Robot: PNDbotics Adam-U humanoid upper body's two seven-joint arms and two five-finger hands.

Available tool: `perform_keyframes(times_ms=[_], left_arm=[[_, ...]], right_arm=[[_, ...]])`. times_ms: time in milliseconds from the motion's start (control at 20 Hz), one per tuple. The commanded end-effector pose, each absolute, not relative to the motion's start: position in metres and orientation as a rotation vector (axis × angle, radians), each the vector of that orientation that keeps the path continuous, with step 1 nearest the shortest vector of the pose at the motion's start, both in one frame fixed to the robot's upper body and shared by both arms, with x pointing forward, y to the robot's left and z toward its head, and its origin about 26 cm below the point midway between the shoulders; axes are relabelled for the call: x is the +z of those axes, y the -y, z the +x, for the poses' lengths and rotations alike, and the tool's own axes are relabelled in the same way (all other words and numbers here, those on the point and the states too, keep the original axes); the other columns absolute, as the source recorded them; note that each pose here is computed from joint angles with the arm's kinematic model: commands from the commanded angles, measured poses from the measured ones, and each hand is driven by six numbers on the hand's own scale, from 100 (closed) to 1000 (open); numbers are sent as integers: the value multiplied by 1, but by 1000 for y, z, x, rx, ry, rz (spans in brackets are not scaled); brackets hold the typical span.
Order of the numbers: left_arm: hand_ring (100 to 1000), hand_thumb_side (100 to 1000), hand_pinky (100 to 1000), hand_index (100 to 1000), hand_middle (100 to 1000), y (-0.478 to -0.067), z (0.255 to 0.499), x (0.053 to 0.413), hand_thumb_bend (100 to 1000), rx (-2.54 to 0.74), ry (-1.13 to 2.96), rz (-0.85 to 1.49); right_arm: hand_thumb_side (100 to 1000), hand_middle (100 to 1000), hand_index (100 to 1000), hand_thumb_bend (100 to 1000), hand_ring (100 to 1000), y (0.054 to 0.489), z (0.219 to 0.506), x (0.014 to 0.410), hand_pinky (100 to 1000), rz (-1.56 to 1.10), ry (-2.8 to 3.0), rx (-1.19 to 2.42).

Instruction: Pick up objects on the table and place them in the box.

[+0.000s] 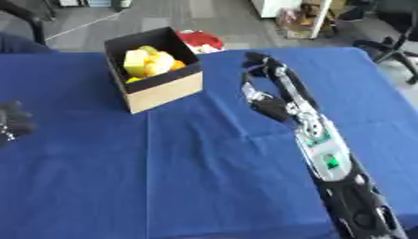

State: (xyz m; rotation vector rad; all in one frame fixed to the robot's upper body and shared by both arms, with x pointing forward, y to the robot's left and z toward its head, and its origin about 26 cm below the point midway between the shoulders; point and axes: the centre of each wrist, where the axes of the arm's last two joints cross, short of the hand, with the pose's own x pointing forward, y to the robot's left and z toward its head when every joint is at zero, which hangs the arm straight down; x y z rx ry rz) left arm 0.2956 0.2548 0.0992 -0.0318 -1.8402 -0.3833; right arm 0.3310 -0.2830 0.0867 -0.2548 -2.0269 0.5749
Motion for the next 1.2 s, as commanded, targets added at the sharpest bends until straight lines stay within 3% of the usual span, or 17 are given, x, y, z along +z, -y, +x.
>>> perform_keyframes(times_ms=[50, 550, 1200], left_arm=[[655, 637, 782, 812, 659, -259, 295, 102, 100, -387, 1853, 16], [660, 634, 783, 805, 665, -263, 292, 91, 100, -398, 1822, 109], [664, 615, 787, 816, 671, -262, 290, 86, 100, -382, 1814, 132]], right_arm=[[424, 700, 867, 100, 675, 287, 320, 92, 810, -232, 2073, 507], [406, 635, 844, 100, 632, 298, 295, 59, 793, -262, 1971, 411], [405, 623, 851, 100, 621, 296, 291, 54, 788, -258, 1953, 378]])
